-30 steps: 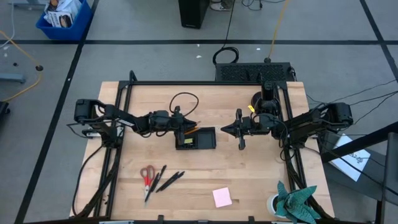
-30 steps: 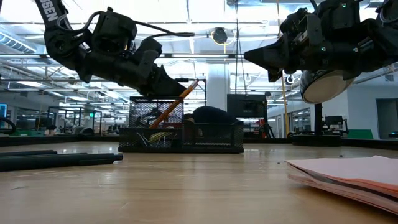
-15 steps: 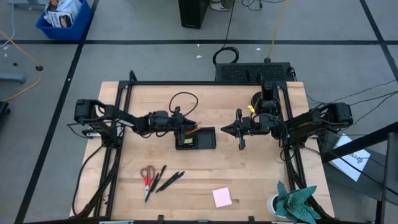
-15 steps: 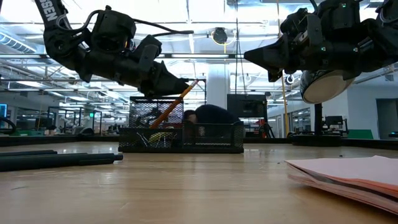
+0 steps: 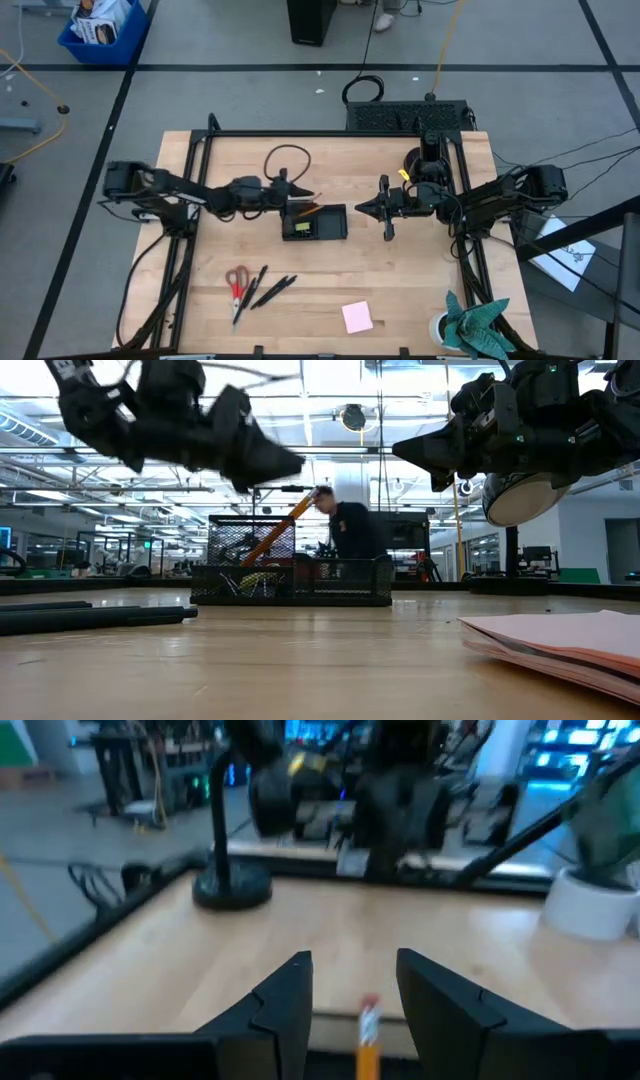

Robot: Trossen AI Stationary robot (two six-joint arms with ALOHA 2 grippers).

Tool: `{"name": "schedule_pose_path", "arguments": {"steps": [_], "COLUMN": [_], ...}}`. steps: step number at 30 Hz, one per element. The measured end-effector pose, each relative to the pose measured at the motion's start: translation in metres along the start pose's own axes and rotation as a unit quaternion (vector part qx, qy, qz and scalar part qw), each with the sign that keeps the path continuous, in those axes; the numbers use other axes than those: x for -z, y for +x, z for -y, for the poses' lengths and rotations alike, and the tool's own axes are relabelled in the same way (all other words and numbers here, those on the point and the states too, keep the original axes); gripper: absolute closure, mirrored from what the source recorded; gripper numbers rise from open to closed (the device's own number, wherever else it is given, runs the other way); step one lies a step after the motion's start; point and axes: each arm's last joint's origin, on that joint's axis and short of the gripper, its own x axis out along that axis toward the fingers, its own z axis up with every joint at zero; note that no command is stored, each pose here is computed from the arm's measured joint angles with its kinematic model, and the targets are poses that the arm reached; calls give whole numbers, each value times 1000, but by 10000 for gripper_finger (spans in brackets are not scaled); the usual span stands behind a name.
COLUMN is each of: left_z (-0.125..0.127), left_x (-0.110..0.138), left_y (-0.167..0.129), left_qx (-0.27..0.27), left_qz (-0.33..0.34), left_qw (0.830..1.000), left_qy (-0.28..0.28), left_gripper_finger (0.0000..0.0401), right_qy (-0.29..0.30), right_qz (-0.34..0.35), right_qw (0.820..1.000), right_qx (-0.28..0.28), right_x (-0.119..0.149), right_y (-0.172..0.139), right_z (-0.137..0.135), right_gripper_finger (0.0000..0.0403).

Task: Pick and place office supplies into organizer
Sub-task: Put the middle left black pen into the black desk organizer

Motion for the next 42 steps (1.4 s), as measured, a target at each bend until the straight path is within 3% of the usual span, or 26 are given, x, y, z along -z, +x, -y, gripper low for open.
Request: {"name": "schedule_pose_path", "arguments": {"steps": [4, 7, 9, 12, 15, 20, 26, 31, 36, 42], "left_z": [14, 39, 62, 97, 126, 160, 161, 164, 165, 165], "left_x": [-30, -50, -55, -53, -40, -6, 24, 35, 38, 39], "left_y": [-16, -26, -32, -41, -46, -49, -54, -52, -52, -53], "left_qx": [-2, -5, -20, -36, -40, -64, -154, -146, -147, -149], "left_qz": [4, -77, -159, -260, -327, -378, -449, -496, -515, -518], "left_qw": [1000, 997, 986, 963, 944, 923, 877, 847, 830, 827], "left_qy": [6, 26, 48, 57, 18, -1, -66, -125, -156, -159], "left_gripper_finger": [250, 263, 278, 302, 315, 320, 320, 307, 252, 190], "right_qy": [0, 2, 3, 4, 5, 17, 31, 28, 27, 27], "right_qz": [0, -3, -9, -19, -20, -20, -20, -18, -18, -19], "right_qw": [1000, 1000, 1000, 1000, 1000, 1000, 999, 999, 999, 999], "right_qx": [0, 0, 0, 0, 0, 0, 0, 0, 0, 0], "right_x": [0, 1, 2, 4, 4, 4, 4, 4, 4, 4], "right_y": [0, 0, 0, 0, 0, 0, 0, 0, 0, 0], "right_z": [0, 0, 0, 0, 0, 0, 0, 0, 0, 0], "right_gripper_finger": [403, 403, 403, 403, 403, 403, 403, 403, 403, 403]}}
